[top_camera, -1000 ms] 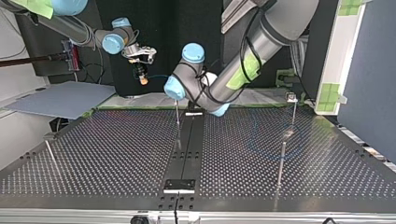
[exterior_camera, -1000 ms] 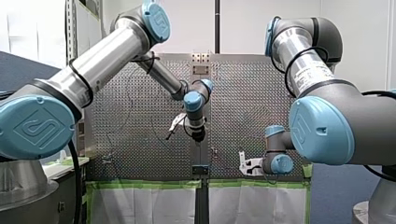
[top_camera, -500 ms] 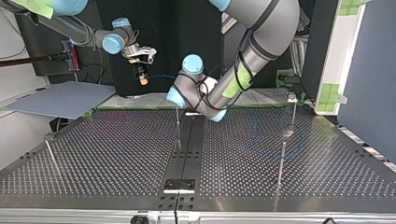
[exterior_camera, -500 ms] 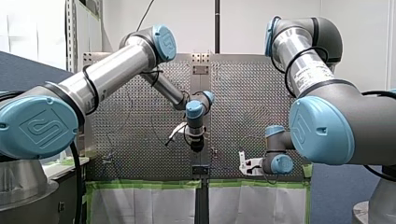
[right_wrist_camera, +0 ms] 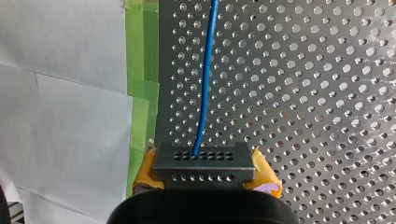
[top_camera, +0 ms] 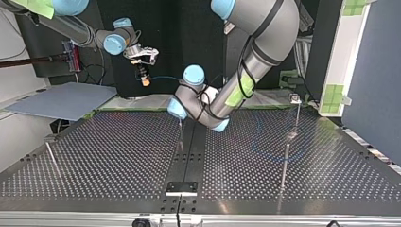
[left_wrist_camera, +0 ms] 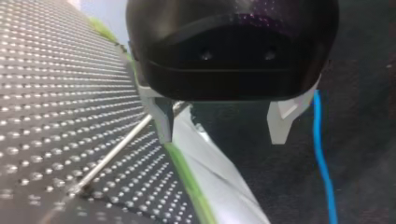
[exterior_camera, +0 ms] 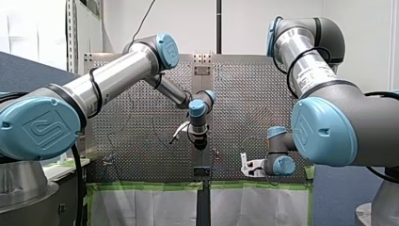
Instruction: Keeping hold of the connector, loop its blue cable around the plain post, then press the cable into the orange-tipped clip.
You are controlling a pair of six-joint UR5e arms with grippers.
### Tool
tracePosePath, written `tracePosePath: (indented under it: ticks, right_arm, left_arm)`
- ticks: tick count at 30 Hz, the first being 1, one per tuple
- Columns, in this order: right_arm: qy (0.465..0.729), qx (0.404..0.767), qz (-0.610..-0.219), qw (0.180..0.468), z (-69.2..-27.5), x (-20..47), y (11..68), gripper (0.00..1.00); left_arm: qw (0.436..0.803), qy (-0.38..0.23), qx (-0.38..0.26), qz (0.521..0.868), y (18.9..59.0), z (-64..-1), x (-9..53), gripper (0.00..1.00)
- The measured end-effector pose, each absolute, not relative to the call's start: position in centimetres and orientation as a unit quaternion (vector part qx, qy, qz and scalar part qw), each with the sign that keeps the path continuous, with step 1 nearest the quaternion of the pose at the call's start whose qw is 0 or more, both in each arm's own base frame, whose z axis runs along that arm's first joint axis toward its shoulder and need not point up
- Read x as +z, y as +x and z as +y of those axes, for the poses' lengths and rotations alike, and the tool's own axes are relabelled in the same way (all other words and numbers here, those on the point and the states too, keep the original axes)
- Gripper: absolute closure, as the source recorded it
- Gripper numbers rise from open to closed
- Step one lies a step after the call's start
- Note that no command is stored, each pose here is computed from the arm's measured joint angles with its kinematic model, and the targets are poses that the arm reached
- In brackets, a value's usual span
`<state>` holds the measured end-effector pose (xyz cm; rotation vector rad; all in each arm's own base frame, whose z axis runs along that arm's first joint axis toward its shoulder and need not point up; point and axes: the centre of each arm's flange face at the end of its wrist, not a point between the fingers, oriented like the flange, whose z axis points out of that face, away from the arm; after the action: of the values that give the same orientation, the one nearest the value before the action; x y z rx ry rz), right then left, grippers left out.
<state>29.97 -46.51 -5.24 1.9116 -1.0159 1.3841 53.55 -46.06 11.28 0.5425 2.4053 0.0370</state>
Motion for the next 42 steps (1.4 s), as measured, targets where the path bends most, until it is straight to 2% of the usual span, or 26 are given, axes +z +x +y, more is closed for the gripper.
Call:
tracePosePath:
  ticks: [12, 25, 33, 42]
  right_arm:
    - [0.715, 0.516, -0.377, 0.283, -46.5, -5.2, 30.0, 1.0]
    - [0.716, 0.515, -0.377, 0.282, -46.4, -5.3, 30.1, 1.0]
    - [0.716, 0.516, -0.376, 0.283, -46.4, -5.2, 30.1, 1.0]
    - [0.717, 0.516, -0.375, 0.281, -46.3, -5.2, 30.2, 1.0]
  left_arm:
    - [0.307, 0.204, 0.034, 0.929, 53.2, -44.6, 7.9, 0.0]
    - [0.314, 0.202, 0.027, 0.927, 53.2, -44.3, 6.8, 0.0]
    - [0.292, 0.212, 0.01, 0.933, 51.5, -44.3, 5.1, 0.0]
    - [0.304, 0.212, -0.005, 0.929, 51.9, -44.8, 5.1, 0.0]
